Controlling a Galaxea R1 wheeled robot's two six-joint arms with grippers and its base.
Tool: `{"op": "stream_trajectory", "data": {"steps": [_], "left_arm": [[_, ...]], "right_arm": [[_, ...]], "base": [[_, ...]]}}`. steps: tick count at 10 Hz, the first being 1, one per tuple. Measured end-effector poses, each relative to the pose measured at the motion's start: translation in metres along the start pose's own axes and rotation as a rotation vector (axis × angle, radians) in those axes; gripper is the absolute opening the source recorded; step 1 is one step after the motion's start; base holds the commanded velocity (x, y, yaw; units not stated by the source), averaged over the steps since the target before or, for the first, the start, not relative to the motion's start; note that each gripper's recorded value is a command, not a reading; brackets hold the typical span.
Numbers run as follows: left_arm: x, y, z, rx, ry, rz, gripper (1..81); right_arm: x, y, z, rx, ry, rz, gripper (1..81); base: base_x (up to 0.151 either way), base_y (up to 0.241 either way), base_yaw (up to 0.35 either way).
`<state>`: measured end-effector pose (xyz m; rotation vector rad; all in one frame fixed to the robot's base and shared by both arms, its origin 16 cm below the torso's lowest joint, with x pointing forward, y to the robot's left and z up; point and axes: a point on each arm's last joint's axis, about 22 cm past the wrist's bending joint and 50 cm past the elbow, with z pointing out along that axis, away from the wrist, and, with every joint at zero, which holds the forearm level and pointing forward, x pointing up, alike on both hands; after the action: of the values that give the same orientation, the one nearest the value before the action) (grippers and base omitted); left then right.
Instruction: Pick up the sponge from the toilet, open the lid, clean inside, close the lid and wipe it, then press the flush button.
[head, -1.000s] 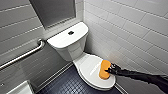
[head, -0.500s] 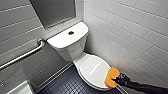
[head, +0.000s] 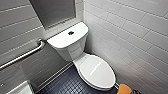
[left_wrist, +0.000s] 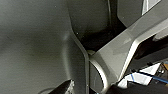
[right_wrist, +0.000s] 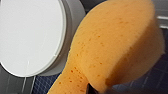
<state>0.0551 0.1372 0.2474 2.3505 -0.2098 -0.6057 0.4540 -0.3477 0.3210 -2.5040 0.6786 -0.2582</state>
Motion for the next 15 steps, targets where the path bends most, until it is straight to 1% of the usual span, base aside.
{"op": "stream_trajectory", "data": {"steps": [1, 2, 3, 4, 5, 6, 7, 9, 10, 11, 13, 14, 15], "left_arm": [[0.001, 0.001, 0.001, -0.001, 0.001, 0.001, 81.1], [0.001, 0.001, 0.001, -0.002, 0.001, 0.001, 81.1], [0.001, 0.001, 0.001, -0.001, 0.001, 0.002, 81.1], [0.001, 0.002, 0.001, -0.002, 0.001, 0.002, 81.1], [0.001, 0.001, 0.001, -0.001, 0.001, 0.002, 81.1], [0.001, 0.001, 0.001, -0.002, 0.002, 0.002, 81.1], [0.001, 0.001, 0.001, -0.002, 0.002, 0.002, 81.1], [0.002, 0.004, 0.002, -0.005, 0.002, 0.003, 81.1], [0.003, 0.007, 0.004, -0.009, 0.003, 0.004, 81.1], [0.003, 0.007, 0.004, -0.010, 0.003, 0.005, 81.1], [0.003, 0.007, 0.004, -0.010, 0.003, 0.005, 81.1], [0.004, 0.007, 0.004, -0.010, 0.004, 0.005, 81.1], [0.006, 0.007, 0.004, -0.010, 0.006, 0.007, 81.1]], "right_arm": [[-0.026, 0.021, -0.016, -0.029, -0.024, 0.025, 1.0], [-0.046, 0.034, -0.030, -0.045, -0.035, 0.046, 1.0], [-0.064, 0.040, -0.044, -0.052, -0.050, 0.065, 1.0], [-0.080, 0.036, -0.057, -0.042, -0.072, 0.082, 1.0], [-0.085, 0.019, -0.064, -0.010, -0.081, 0.091, 1.0], [-0.082, -0.004, -0.069, 0.033, -0.085, 0.088, 1.0], [-0.069, -0.029, -0.071, 0.080, -0.077, 0.075, 1.0], [-0.030, -0.089, -0.068, 0.189, -0.032, 0.031, 1.0], [-0.025, -0.112, -0.064, 0.234, -0.029, 0.022, 1.0], [-0.028, -0.133, -0.054, 0.274, -0.040, 0.016, 1.0], [-0.038, -0.195, -0.026, 0.387, -0.072, 0.002, 1.0], [-0.039, -0.230, -0.010, 0.444, -0.092, -0.023, 1.0], [-0.029, -0.247, 0.002, 0.462, -0.098, -0.054, 1.0]], "base": [[0.000, 0.000, 0.000], [0.000, 0.000, 0.000], [0.000, 0.000, 0.000], [0.000, 0.000, 0.000], [0.000, 0.000, 0.000], [0.000, 0.000, 0.000], [0.000, 0.000, 0.000], [0.000, 0.000, 0.000], [0.000, 0.000, 0.000], [0.000, 0.000, 0.000], [0.000, 0.000, 0.000], [0.000, 0.000, 0.000], [0.000, 0.000, 0.000]]}}
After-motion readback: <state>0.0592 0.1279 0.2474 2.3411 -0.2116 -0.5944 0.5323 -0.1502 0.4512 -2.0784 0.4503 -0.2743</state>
